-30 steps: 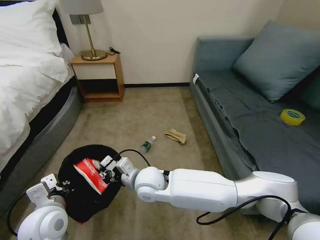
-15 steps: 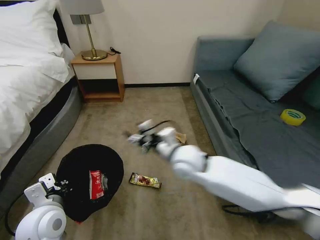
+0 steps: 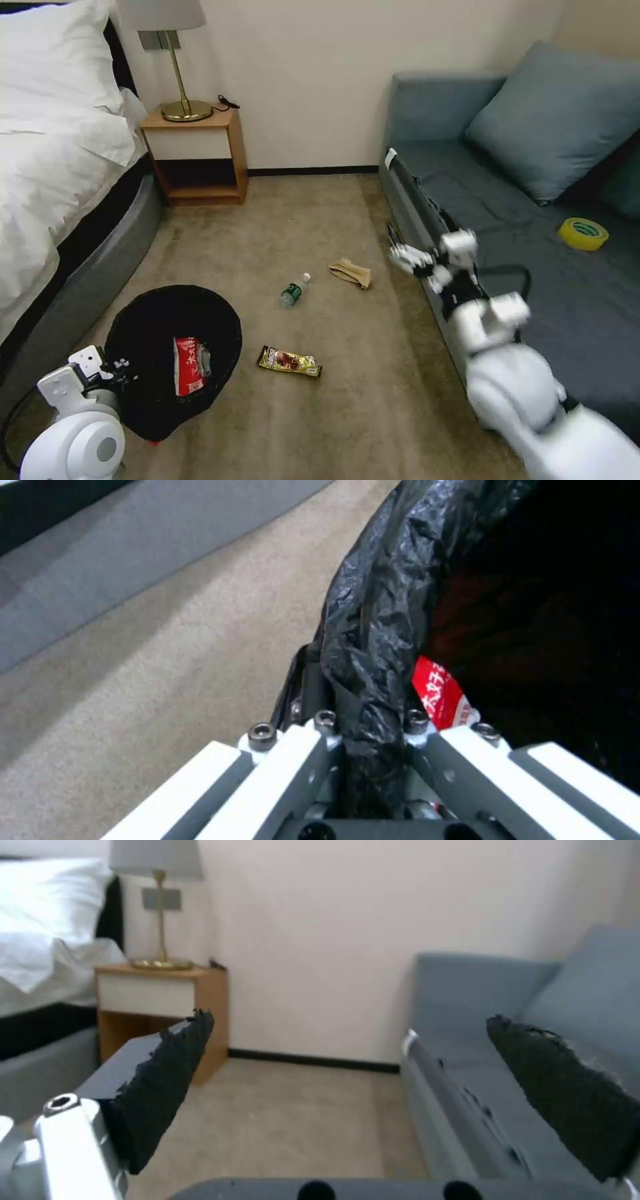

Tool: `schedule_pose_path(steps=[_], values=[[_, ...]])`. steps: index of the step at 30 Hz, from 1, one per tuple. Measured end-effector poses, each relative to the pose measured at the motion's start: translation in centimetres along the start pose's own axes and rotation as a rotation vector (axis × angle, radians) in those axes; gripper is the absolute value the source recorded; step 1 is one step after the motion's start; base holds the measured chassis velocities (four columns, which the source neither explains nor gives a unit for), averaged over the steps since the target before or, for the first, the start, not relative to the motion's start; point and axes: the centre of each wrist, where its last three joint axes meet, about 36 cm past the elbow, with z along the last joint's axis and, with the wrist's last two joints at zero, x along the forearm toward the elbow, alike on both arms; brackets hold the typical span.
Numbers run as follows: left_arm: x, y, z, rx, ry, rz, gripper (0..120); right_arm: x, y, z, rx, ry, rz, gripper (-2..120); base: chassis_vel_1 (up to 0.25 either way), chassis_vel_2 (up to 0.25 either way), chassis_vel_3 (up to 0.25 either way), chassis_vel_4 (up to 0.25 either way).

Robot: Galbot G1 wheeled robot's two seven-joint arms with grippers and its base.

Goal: Pick up the trash bin, then pick up the garbage on the floor and place it into the trash bin.

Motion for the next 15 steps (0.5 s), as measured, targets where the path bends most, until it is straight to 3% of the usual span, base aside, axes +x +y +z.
schedule_pose_path(steps=[5,15], values=[[0.1,0.2,-0.2,0.002,-0.006,-0.001,1,1.2,1.7,1.0,0.005,0.014,0.010,100,0.000,0.000,0.000,0.000],[0.2,0.3,-0.4,0.009,-0.010,0.000,1,1.0,2.1,1.7,0.006,0.020,-0.017,100,0.000,0.000,0.000,0.000]])
